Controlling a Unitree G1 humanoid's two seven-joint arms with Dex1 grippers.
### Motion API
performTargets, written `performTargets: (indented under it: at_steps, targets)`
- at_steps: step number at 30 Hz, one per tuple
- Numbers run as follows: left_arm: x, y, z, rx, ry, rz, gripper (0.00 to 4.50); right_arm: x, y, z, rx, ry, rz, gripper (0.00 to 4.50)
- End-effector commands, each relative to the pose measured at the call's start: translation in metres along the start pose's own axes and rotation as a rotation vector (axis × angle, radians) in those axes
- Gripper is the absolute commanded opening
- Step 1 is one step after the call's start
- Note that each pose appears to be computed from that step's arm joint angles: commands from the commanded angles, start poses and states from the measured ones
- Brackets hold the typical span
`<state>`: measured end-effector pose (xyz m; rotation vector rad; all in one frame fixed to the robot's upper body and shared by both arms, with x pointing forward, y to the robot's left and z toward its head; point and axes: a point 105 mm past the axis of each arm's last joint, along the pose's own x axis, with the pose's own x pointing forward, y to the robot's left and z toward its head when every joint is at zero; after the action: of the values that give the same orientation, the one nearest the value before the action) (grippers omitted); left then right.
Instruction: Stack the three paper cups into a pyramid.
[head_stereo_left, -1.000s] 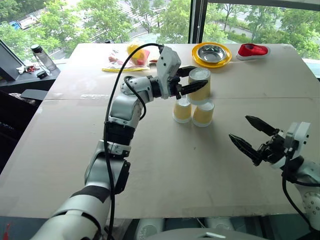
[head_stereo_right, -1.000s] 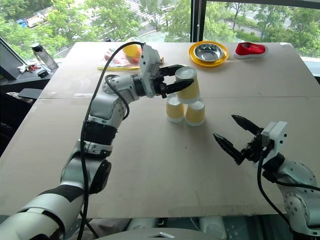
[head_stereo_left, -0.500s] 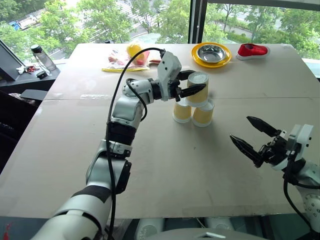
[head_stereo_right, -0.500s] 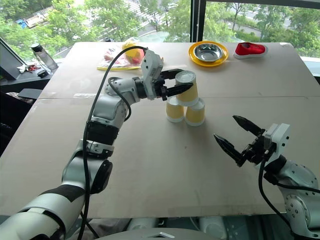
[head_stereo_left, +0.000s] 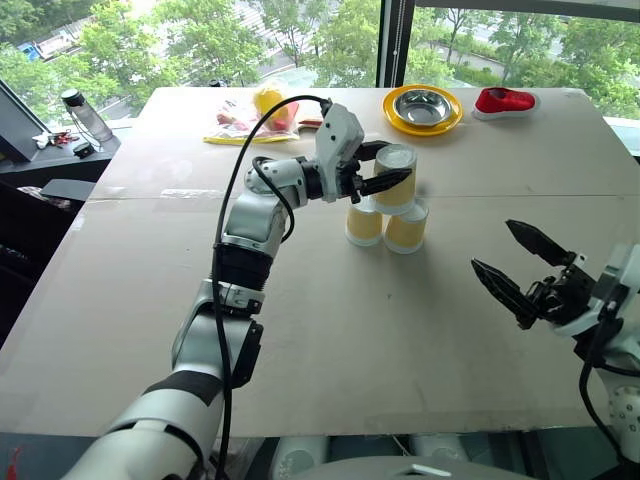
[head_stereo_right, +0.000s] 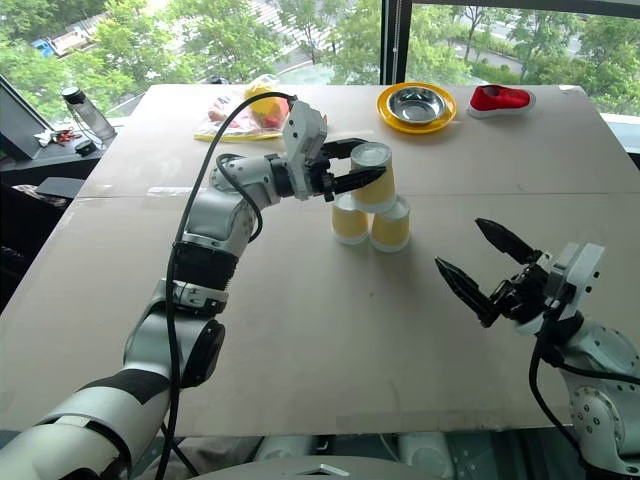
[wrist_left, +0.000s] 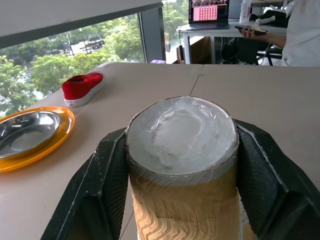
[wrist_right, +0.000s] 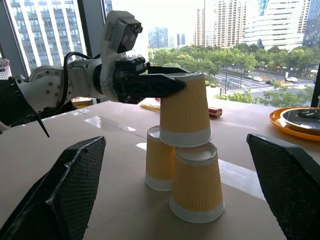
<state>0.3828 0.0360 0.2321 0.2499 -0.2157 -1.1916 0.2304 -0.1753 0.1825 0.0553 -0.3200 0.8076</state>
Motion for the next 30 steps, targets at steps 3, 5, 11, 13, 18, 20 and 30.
performTargets:
  at_steps: [3,5,11,13,18,20,30]
  targets:
    - [0.001,0.001,0.016,0.066,-0.019,-0.004,2.43,0.000,0.004,0.020,-0.056,-0.042,0.014,4.50]
    - [0.001,0.002,0.017,0.064,-0.023,0.001,3.73,0.002,0.005,0.022,-0.058,-0.044,0.015,4.50]
    - [-0.001,0.002,0.028,0.101,-0.038,0.022,4.43,0.005,0.005,0.027,-0.062,-0.044,0.020,4.50]
    - [-0.002,0.000,0.037,0.114,-0.061,0.024,4.43,0.004,0.005,0.029,-0.065,-0.044,0.020,4.50]
    - [-0.010,-0.008,0.067,0.153,-0.152,0.028,4.43,-0.003,0.005,0.030,-0.062,-0.034,0.017,4.50]
    - [-0.014,-0.011,0.082,0.202,-0.184,0.035,4.43,-0.006,0.004,0.029,-0.058,-0.024,0.011,4.50]
    - [-0.117,-0.050,0.011,-0.100,0.100,0.150,4.43,-0.054,0.002,-0.014,0.005,0.181,0.012,4.50]
